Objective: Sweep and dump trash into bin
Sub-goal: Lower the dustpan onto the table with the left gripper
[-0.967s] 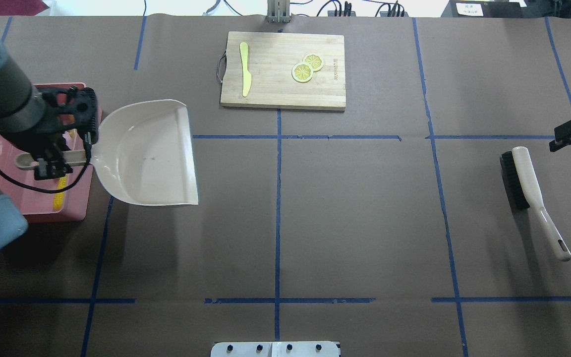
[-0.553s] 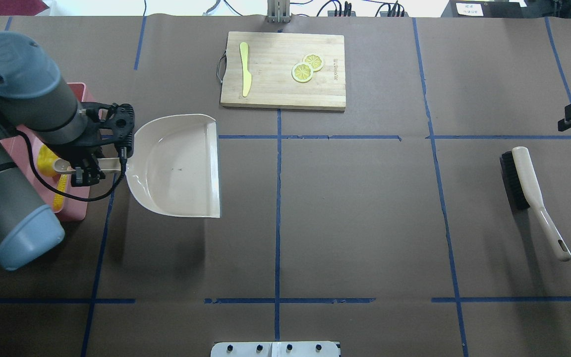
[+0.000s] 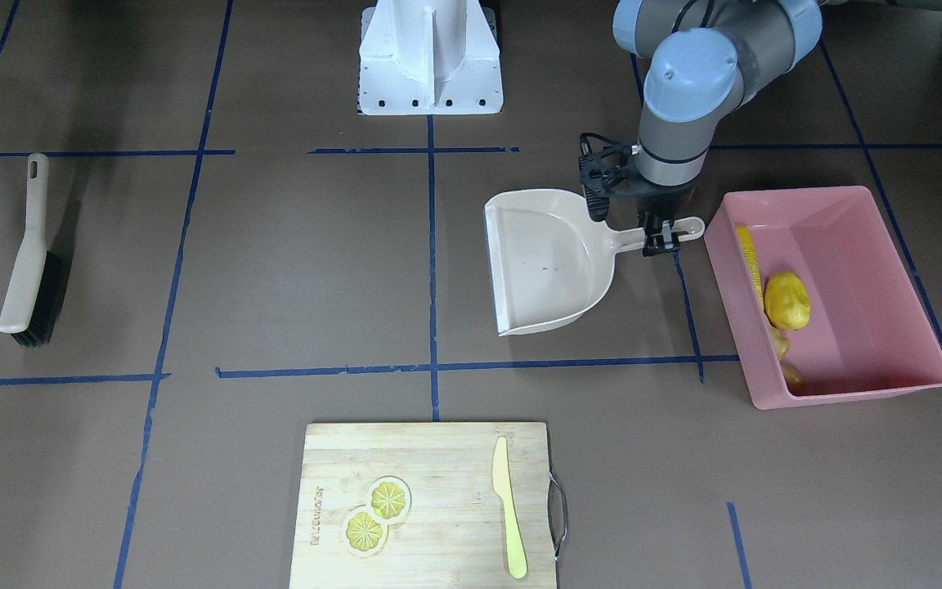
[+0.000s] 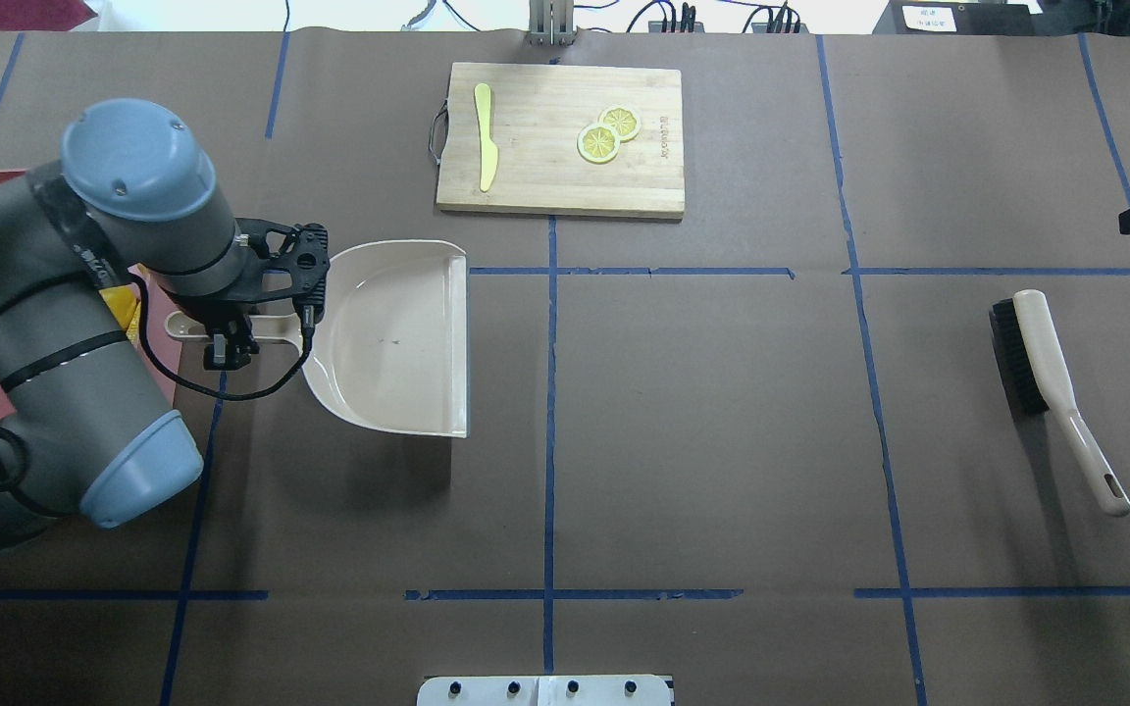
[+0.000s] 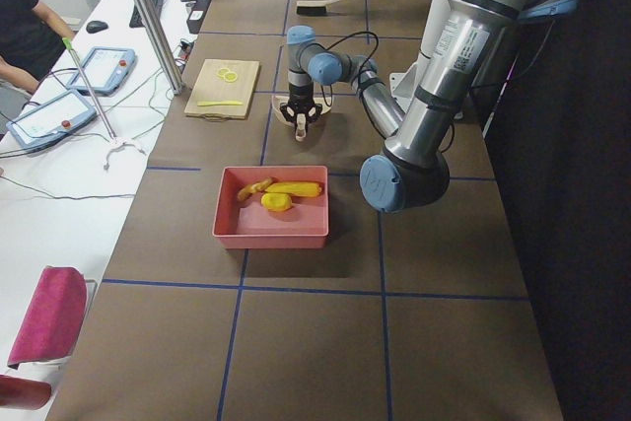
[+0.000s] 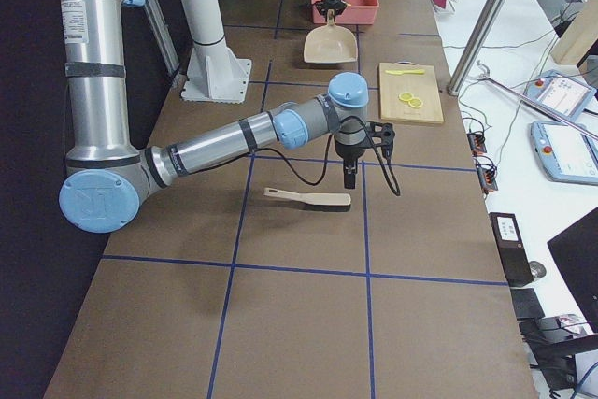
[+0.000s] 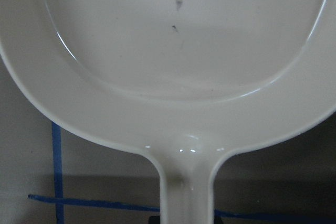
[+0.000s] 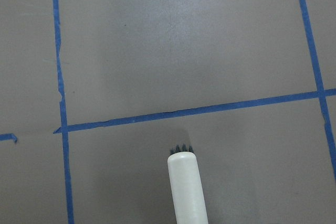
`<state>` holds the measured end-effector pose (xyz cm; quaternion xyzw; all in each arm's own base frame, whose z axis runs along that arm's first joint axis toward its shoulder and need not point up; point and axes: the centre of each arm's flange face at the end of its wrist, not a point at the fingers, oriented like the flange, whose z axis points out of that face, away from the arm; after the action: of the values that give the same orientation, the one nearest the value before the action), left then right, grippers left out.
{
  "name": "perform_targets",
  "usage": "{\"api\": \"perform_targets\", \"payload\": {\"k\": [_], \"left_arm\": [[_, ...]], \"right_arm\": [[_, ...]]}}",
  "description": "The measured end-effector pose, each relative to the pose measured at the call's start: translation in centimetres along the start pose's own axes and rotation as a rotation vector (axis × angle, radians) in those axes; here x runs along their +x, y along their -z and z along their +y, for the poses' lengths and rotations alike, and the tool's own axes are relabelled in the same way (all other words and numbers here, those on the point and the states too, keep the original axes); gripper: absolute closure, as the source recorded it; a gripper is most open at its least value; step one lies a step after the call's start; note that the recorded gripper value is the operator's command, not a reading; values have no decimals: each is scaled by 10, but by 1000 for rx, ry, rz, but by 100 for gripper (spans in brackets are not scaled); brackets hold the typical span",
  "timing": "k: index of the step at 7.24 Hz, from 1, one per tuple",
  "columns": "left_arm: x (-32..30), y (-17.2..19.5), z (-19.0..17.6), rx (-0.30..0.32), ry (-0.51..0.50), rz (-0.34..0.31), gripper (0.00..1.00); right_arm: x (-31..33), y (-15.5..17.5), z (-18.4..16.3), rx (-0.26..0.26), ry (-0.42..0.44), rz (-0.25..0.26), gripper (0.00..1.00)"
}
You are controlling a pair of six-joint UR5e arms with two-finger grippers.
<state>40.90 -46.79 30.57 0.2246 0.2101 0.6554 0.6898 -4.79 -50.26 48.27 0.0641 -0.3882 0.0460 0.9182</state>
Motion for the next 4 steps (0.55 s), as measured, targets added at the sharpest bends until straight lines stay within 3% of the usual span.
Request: {"api": "perform_targets", "payload": {"k": [4], "left_arm": [[23, -22, -36, 6, -26, 34, 98]], "right_arm": [[35, -4, -5, -15, 53, 4, 0]]}}
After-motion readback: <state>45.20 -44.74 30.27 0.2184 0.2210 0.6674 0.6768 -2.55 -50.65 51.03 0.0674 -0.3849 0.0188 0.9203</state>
